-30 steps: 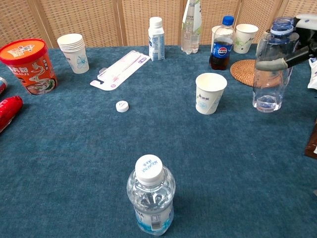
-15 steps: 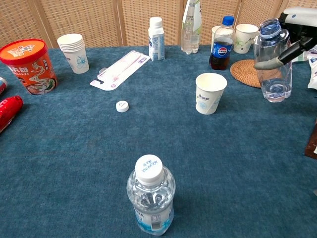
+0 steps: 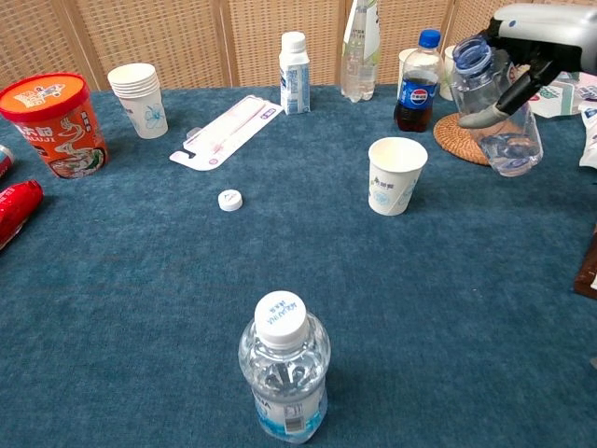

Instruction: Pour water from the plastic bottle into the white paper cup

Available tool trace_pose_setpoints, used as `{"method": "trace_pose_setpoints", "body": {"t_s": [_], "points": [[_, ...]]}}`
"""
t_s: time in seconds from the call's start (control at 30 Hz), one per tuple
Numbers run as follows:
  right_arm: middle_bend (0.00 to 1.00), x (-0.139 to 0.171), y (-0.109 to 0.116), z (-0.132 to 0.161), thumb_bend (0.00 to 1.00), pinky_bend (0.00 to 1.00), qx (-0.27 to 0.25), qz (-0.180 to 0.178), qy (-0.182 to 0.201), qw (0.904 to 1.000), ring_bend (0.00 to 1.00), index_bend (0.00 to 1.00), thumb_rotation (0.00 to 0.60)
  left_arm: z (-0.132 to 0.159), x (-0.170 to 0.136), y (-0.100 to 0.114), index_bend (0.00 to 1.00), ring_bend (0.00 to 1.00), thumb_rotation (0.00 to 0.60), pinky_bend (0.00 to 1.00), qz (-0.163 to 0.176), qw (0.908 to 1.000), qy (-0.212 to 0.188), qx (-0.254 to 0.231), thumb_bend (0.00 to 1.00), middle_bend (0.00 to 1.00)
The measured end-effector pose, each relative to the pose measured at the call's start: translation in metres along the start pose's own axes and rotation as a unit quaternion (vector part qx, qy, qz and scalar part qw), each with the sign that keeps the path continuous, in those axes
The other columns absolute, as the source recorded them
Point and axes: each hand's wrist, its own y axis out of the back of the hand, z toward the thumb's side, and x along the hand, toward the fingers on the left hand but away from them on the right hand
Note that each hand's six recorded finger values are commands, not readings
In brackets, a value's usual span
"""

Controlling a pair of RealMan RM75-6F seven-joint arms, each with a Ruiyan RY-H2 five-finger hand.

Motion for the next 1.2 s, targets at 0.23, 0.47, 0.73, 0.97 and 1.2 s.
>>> {"method": "trace_pose_setpoints", "body": {"t_s": [0.23, 0.47, 0.73, 0.97, 1.2], "points": [[0.64, -0.012, -0.003, 0.011, 0.35, 0.54, 0.051, 0.014, -0.003, 0.9986, 0.55, 0.6, 0.6, -0.003, -0.003, 0.001, 0.05, 0.0, 0.444, 0.0, 0.002, 1.0, 0.002, 0.0, 0.39, 0.02], [0.65, -0.018, -0.007, 0.018, 0.35, 0.54, 0.11, 0.023, -0.002, 0.9937, 0.55, 0.6, 0.6, -0.004, -0.003, 0.001, 0.05, 0.0, 0.446, 0.0, 0.003, 1.0, 0.002, -0.001, 0.39, 0.02], [0.65, -0.025, -0.011, 0.025, 0.35, 0.54, 0.149, 0.031, -0.006, 0.9883, 0.55, 0.6, 0.6, -0.004, -0.003, 0.0, 0.05, 0.0, 0.446, 0.0, 0.001, 1.0, 0.002, -0.002, 0.39, 0.02], [0.65, -0.031, -0.014, 0.034, 0.35, 0.54, 0.186, 0.029, -0.004, 0.9821, 0.56, 0.6, 0.6, -0.006, -0.003, 0.001, 0.05, 0.0, 0.444, 0.0, 0.002, 1.0, 0.003, -0.003, 0.39, 0.02], [0.65, -0.037, -0.016, 0.04, 0.35, 0.54, 0.219, 0.031, -0.009, 0.9751, 0.56, 0.6, 0.6, -0.008, -0.004, 0.001, 0.05, 0.0, 0.444, 0.0, 0.003, 1.0, 0.003, -0.005, 0.39, 0.02]]}}
